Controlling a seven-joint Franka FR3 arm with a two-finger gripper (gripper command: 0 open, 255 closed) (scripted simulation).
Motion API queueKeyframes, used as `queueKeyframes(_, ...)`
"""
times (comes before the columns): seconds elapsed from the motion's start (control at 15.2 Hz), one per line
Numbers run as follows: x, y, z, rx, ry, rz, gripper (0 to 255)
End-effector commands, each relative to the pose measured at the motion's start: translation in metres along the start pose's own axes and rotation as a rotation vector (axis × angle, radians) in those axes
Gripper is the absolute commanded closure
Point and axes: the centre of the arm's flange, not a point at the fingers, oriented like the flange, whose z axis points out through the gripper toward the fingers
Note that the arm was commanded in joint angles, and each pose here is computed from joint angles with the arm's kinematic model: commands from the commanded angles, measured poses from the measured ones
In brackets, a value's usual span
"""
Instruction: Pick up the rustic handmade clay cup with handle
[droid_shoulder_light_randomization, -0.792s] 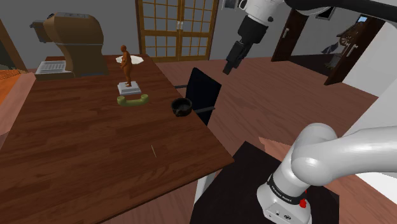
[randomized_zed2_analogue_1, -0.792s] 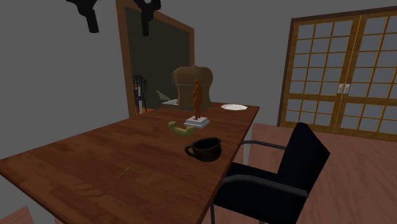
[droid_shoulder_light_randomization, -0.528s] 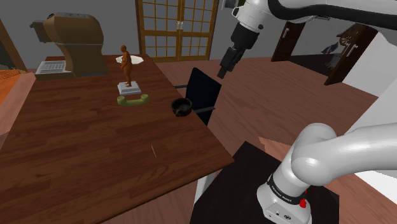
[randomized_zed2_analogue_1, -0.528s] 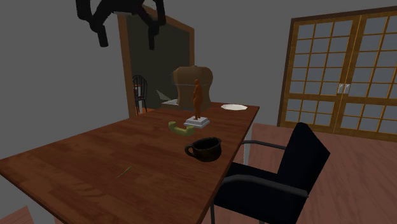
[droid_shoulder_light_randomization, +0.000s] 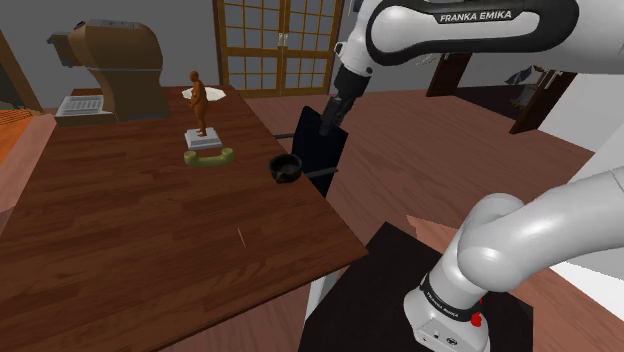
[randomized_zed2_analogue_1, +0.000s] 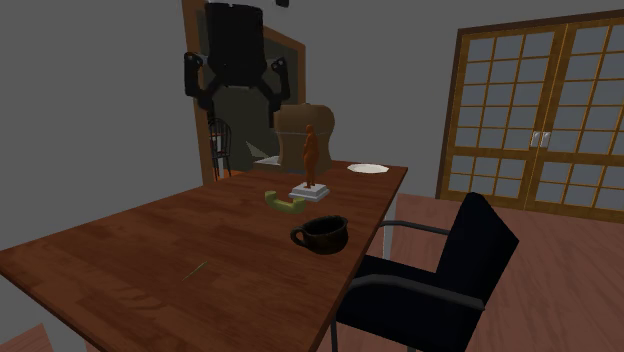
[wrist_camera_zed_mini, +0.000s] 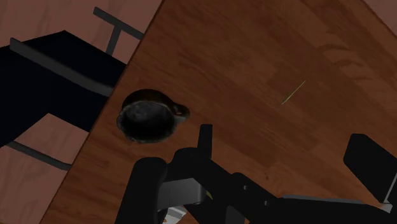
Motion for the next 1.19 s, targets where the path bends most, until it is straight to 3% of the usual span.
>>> queueKeyframes(0.0, 0.012, 0.008, 0.026, -0.001, -0.006, -0.010, 0)
queueKeyframes(1.12, 0.116, 0.082, 0.215, -0.003, -0.063, -0.084, 0)
